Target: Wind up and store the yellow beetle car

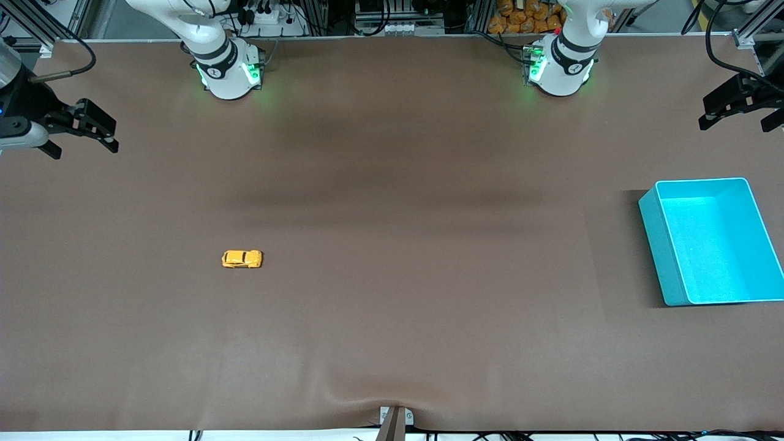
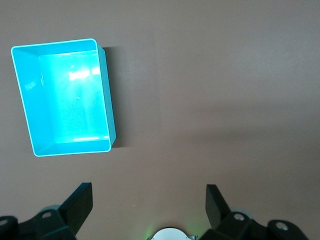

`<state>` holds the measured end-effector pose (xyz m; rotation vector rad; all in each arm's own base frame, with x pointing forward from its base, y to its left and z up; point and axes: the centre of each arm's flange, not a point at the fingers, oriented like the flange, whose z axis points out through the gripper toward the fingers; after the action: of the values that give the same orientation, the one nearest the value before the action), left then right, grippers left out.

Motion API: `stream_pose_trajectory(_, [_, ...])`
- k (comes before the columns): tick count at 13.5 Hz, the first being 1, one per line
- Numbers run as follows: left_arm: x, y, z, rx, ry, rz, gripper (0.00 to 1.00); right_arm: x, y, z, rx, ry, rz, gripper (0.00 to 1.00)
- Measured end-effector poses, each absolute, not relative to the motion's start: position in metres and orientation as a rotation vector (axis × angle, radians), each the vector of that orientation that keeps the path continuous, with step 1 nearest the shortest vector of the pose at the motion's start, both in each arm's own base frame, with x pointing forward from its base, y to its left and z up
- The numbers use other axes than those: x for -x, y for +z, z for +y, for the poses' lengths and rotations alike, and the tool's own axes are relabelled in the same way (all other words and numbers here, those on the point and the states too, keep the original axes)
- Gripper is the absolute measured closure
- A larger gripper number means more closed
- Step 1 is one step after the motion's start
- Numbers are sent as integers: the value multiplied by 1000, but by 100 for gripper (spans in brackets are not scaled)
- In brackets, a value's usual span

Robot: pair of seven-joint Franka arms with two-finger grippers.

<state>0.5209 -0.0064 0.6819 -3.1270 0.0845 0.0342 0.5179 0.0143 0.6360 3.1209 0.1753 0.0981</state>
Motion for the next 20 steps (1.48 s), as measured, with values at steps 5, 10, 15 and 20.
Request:
stream_pose_trajectory(5, [-521, 682, -8, 3127, 35, 88, 0, -524, 624, -15, -3174, 59, 74, 0])
stream_pose_trajectory(10, [-522, 678, -9, 3127, 53, 92, 0, -524, 623, -11, -3180, 51, 83, 0])
stream_pose_trajectory(15, [-517, 674, -10, 3125, 126, 94, 0, -525, 630, -1, -3181, 80, 113, 0])
stream_pose_trajectory(20, [-520, 667, -8, 3124, 145, 90, 0, -530, 632, 31, -3180, 86, 216, 0])
